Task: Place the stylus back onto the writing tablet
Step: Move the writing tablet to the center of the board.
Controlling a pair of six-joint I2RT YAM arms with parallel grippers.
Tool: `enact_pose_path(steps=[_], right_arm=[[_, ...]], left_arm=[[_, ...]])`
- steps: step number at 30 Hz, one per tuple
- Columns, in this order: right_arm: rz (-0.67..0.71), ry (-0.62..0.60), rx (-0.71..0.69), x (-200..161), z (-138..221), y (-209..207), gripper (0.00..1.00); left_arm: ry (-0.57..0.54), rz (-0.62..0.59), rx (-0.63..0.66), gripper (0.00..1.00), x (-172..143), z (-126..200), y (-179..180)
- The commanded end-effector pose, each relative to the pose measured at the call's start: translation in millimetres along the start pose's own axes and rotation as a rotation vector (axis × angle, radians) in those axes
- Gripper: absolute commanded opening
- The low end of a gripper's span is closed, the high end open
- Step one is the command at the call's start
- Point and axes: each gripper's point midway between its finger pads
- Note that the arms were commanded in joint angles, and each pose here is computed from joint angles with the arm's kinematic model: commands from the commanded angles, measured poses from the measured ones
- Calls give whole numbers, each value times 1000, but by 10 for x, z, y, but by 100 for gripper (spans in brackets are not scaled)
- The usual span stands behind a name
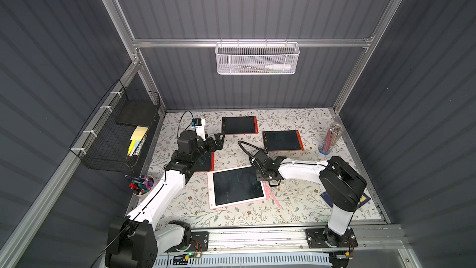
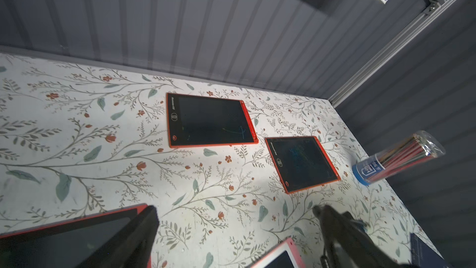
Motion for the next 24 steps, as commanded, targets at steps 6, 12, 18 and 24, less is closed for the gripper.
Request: enact_pose_path(steps=[6, 12, 18, 24], right_arm=[[-36, 91, -82, 73, -289, -317, 12], [-114, 99, -119, 136, -342, -471, 11], [-137, 101, -116, 118, -310, -501, 11], [-107, 87, -75, 164, -271, -426, 14]], left_arm=[[3, 19, -99, 99, -100, -24, -318], [26, 23, -128, 99, -231, -123, -487], [69, 16, -138, 99, -387, -195, -521], [85, 9, -153, 99, -437, -236, -543]])
Point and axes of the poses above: each gripper's point midway between its finger pads, its own z axis back along the fingers, its own y axis along the line the jaws close on, x = y × z, and after that the axes turned 7 degrees about -z, right-handed
